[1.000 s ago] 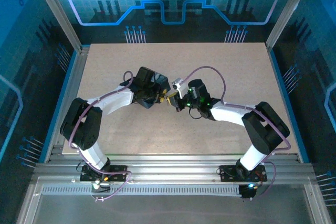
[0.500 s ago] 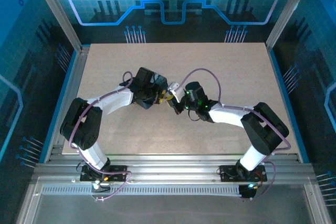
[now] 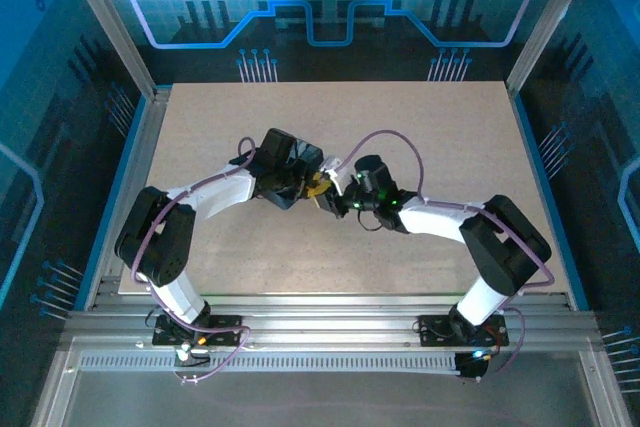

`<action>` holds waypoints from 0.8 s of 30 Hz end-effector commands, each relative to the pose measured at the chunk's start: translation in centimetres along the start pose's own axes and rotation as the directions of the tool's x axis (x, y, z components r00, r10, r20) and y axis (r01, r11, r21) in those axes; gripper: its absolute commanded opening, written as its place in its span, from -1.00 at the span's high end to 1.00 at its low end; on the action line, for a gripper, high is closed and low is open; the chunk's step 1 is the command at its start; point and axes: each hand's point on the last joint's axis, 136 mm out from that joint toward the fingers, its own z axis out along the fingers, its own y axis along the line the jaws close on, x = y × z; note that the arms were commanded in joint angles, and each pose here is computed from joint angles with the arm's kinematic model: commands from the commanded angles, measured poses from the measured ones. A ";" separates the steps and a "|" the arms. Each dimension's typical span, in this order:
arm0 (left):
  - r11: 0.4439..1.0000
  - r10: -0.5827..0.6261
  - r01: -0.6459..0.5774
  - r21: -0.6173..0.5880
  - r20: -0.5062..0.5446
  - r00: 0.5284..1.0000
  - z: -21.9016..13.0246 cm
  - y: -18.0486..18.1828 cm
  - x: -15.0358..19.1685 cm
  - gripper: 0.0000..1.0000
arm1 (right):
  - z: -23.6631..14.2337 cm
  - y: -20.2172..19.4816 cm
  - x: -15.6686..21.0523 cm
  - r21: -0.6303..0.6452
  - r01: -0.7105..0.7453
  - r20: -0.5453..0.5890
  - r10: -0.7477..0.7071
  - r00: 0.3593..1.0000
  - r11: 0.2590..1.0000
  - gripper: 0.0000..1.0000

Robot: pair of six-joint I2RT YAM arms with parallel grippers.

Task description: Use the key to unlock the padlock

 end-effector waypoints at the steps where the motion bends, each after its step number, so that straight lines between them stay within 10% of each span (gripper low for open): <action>1: 0.997 0.030 -0.027 0.066 -0.035 0.999 -1.6 -2.2 1.2 1.00 | -2.7 1.1 -1.9 -0.115 -0.149 0.013 0.152 0.988 0.982 0.30; 10: 0.996 0.034 -0.031 0.079 -0.033 0.999 -1.7 -2.8 1.2 1.00 | -1.9 -1.1 -0.8 -0.120 -0.648 -0.146 0.632 0.761 0.752 0.30; 24: 0.996 0.035 -0.030 0.082 -0.056 0.998 -1.1 -3.8 1.4 1.00 | 1.2 -2.1 0.4 -0.077 -0.789 -0.119 0.780 0.614 0.609 0.41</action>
